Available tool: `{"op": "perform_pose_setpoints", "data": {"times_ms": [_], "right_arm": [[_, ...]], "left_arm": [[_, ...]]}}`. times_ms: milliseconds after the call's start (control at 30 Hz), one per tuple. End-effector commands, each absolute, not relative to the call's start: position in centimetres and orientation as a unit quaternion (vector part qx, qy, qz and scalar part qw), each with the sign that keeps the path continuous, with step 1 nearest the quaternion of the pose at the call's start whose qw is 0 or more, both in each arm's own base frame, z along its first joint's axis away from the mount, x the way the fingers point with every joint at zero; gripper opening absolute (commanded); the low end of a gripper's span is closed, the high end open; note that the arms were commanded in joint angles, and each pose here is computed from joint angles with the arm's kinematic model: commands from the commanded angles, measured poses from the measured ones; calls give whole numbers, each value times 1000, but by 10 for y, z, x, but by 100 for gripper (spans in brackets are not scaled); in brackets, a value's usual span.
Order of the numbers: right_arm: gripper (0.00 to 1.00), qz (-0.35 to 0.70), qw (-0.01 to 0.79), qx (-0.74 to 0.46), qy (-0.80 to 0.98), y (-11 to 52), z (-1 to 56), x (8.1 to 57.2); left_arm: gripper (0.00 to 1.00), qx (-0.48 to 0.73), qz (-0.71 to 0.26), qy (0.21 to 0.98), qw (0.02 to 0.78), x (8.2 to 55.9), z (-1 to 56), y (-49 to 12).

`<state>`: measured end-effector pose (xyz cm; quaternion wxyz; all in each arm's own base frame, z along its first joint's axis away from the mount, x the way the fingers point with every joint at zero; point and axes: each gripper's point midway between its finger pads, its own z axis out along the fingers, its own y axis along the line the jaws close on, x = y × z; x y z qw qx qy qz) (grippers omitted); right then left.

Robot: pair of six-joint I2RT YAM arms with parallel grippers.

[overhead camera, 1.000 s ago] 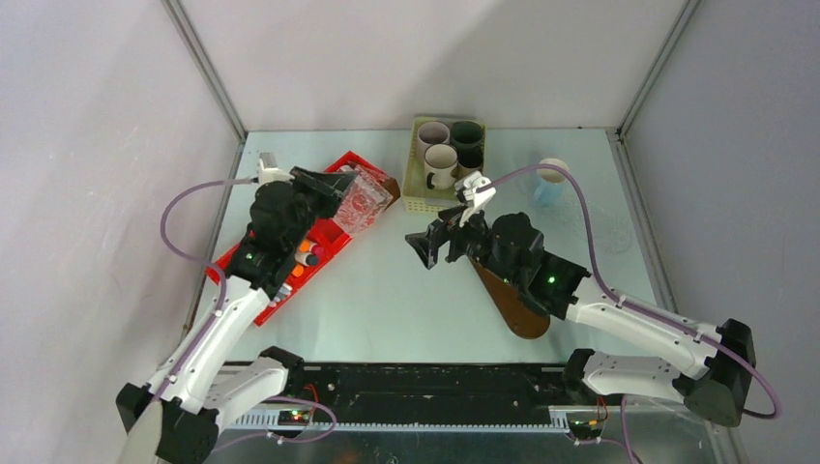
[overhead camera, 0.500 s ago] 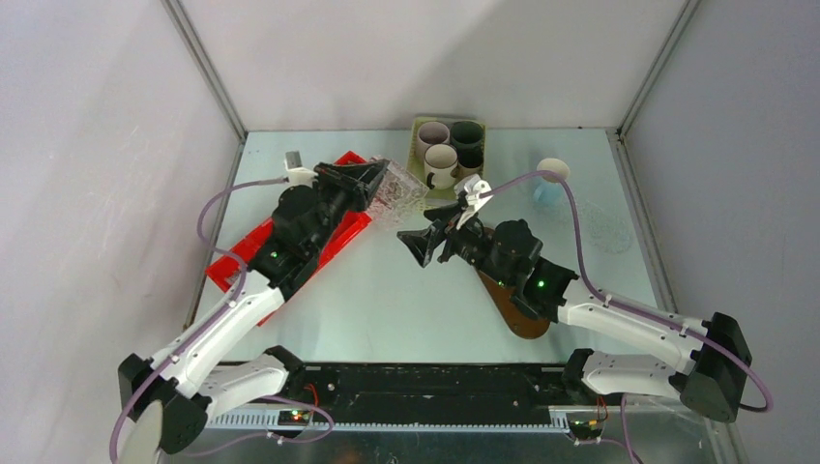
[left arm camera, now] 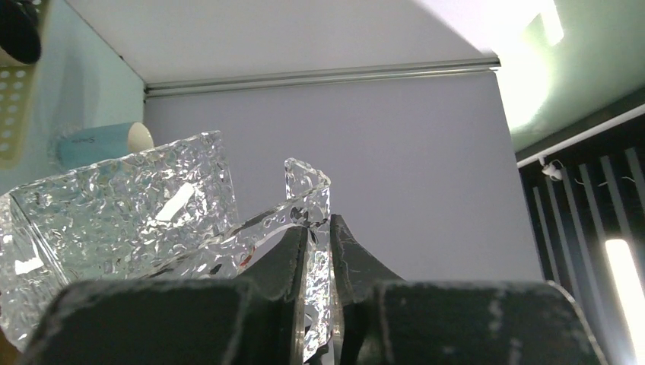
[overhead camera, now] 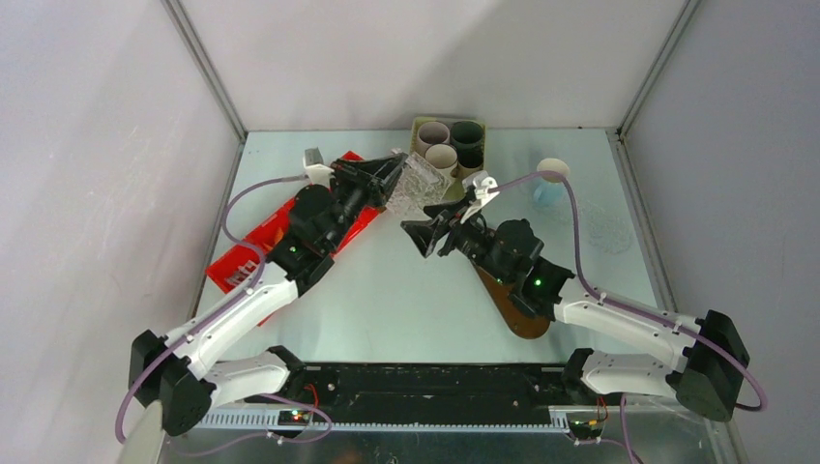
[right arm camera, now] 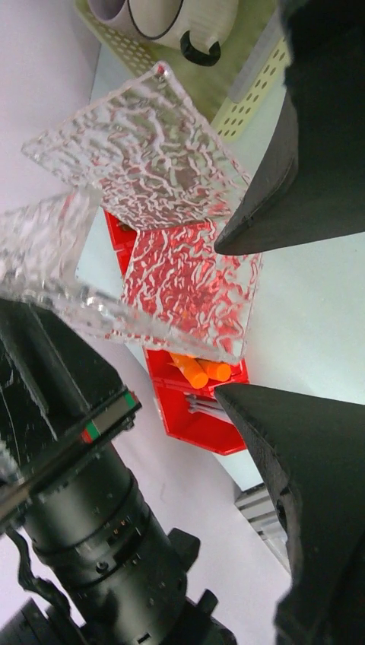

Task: Prepare toiletry sets of a toothbrush and toothpaste on the tray
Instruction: Adjust the toothpaste holder.

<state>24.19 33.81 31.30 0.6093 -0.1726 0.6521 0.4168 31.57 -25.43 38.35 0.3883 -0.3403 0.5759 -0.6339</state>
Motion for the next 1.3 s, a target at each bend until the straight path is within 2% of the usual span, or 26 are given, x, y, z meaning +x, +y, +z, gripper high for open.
{"op": "perform_pose_setpoints", "data": {"times_ms": [0,400,467,633,700,767,800,833,867,967,1033,1133,1267], "right_arm": [[63,439,622,-118,638,330,330,254],[49,452,627,-109,626,328,336,259],[44,452,628,-107,625,328,337,260],[19,450,629,-106,625,325,338,261],[9,447,630,-106,626,323,339,261],[0,445,631,-108,627,321,340,260],[0,444,631,-110,627,319,340,259],[0,443,630,-112,628,319,339,259],[0,444,631,-114,626,317,341,259],[0,441,628,-120,630,312,340,258],[0,440,625,-127,632,307,341,257],[0,440,617,-144,636,301,339,253],[0,433,603,-170,648,288,333,248]], "left_arm": [[0,-332,-681,524,389,309,417,-256],[0,-330,-697,510,381,308,417,-267],[0,-329,-701,508,376,308,417,-270],[3,-325,-707,506,372,306,418,-273],[10,-323,-707,506,374,306,418,-273],[22,-320,-706,508,376,304,418,-272],[26,-317,-705,510,378,304,417,-272],[35,-314,-703,512,380,303,416,-272],[39,-312,-702,514,382,302,416,-272],[61,-294,-692,527,397,297,414,-270],[71,-275,-672,546,417,292,412,-268],[82,-241,-623,592,450,285,404,-260],[87,-137,-508,649,549,278,408,-237]]}}
